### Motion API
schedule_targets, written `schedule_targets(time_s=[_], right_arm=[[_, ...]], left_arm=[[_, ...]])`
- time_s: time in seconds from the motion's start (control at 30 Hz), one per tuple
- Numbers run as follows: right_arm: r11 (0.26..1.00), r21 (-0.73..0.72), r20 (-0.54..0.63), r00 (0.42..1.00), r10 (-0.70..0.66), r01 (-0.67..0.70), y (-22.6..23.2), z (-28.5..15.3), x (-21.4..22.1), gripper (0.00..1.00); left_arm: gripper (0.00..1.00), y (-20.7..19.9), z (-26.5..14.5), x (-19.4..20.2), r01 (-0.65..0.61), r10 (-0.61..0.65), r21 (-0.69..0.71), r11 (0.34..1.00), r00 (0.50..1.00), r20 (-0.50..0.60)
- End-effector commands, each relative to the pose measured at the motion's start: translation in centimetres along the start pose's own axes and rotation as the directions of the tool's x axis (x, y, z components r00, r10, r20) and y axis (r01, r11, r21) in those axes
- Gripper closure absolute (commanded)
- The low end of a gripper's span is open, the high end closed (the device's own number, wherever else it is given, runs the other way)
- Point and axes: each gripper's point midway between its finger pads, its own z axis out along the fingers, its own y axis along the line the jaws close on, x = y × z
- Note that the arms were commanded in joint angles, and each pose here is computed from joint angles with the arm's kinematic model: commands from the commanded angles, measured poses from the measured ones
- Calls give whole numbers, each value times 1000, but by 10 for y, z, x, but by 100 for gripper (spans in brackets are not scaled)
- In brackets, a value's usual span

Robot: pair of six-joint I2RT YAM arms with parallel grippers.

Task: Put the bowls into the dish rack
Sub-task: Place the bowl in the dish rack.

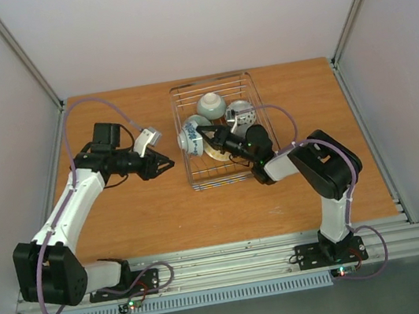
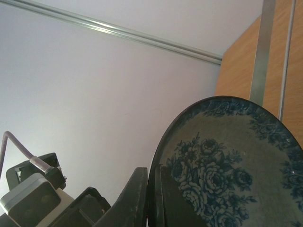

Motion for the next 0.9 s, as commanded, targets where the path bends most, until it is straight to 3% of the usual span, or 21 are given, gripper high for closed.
schedule_targets(time_s=[0.0, 0.7, 0.87], right_arm=[[999, -44, 54, 998, -15, 18, 11, 1, -7, 99], [997, 68, 91, 996, 26, -32, -16, -24, 0, 98], [995, 95, 78, 996, 34, -41, -21, -18, 0, 87]], left_arm=[[68, -3, -5, -4, -31, 31, 4, 999, 999, 29], [68, -1, -3, -3, -21, 21, 4, 1000, 1000, 21], [68, -1, -3, -3, -20, 20, 3, 1000, 1000, 19]])
